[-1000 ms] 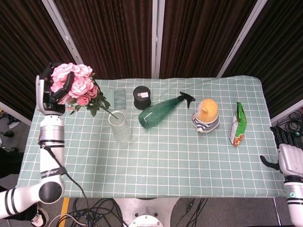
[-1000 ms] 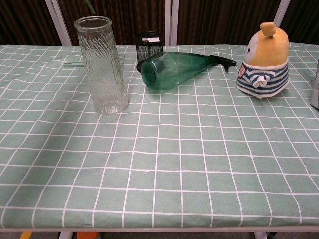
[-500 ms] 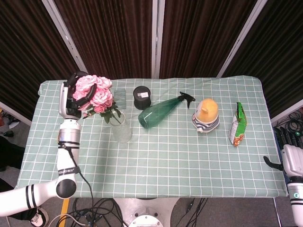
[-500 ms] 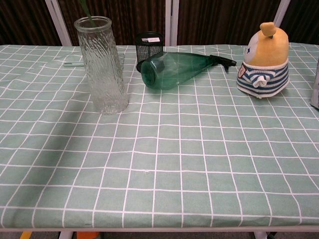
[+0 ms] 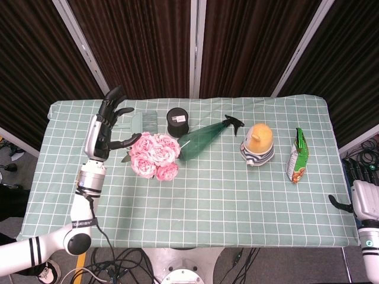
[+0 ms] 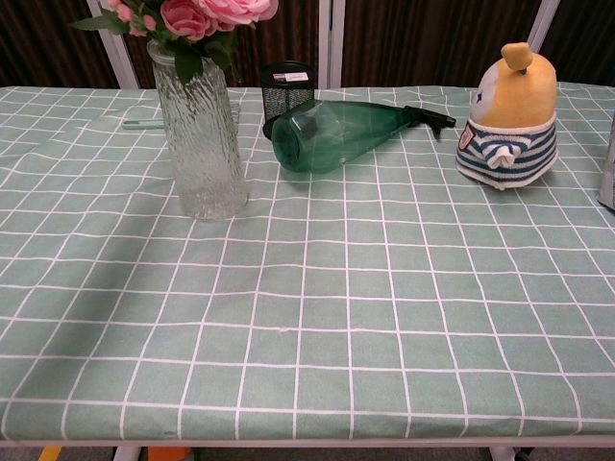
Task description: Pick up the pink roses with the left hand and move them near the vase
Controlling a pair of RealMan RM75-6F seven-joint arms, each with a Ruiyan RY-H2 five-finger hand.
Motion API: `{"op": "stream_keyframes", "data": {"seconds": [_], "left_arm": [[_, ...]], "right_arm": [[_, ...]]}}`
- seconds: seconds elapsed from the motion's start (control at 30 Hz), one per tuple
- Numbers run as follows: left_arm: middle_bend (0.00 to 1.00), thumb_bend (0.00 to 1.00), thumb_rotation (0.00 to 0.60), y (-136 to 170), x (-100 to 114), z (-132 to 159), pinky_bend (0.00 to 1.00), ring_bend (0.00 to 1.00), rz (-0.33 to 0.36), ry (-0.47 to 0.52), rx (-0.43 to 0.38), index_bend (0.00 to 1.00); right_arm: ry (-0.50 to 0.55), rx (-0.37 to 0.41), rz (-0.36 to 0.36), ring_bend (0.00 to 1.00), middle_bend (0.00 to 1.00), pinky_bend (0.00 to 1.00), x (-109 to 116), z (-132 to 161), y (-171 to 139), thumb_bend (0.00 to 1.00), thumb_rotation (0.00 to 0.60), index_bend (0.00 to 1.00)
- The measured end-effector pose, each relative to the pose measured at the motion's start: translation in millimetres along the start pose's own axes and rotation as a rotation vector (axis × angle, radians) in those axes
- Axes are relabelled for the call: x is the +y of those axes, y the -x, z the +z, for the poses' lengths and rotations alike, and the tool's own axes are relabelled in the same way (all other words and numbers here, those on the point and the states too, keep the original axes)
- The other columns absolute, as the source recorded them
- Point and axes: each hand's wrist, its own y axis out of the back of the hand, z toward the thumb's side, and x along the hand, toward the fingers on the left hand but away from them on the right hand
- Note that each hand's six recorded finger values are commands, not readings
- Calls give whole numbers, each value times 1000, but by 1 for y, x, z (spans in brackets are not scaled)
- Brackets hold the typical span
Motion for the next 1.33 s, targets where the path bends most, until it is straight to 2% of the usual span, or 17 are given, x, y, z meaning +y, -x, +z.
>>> {"op": "stream_keyframes", "data": {"seconds": [0.2,0.37,0.5,0.6,0.67,0.77,0.8,1.0,1.1,1.2,1.33], "left_arm": [[33,43,600,-3,11,10,193,62,50,45,-16,94],[50,43,600,-5,32,27,187,63,105,1,-73,94],[65,45,600,1,63,35,189,63,169,-74,-93,97],[82,62,600,11,93,34,190,63,227,-141,-82,108],[89,71,600,20,113,30,190,63,259,-209,-62,150],[94,79,600,37,137,15,190,63,264,-370,-18,205],[96,79,600,45,144,8,190,62,251,-459,1,205],[157,10,600,97,167,-33,190,63,100,-979,123,247],[157,0,600,123,178,-47,190,62,51,-1207,194,238],[157,0,600,156,188,-58,189,63,5,-1385,270,234],[157,0,600,186,198,-67,183,63,-23,-1467,339,234]], "right_arm": [[2,4,2,0,0,0,-1,1,0,157,600,0],[2,6,-7,0,0,0,2,1,0,156,600,0],[5,7,-17,0,0,0,5,1,-1,157,600,0],[7,13,-34,0,0,0,9,1,-2,157,600,0],[6,18,-52,0,0,0,14,1,-4,157,600,0],[5,30,-83,0,0,0,22,2,-6,157,600,0],[4,35,-91,0,0,0,24,3,-7,157,600,0],[-6,95,-109,0,0,0,25,14,-17,155,600,0],[-9,125,-108,0,0,0,19,19,-23,155,600,0],[-21,121,-111,0,0,0,13,19,-28,155,600,0],[-41,108,-116,0,0,0,8,19,-32,155,600,0]]}}
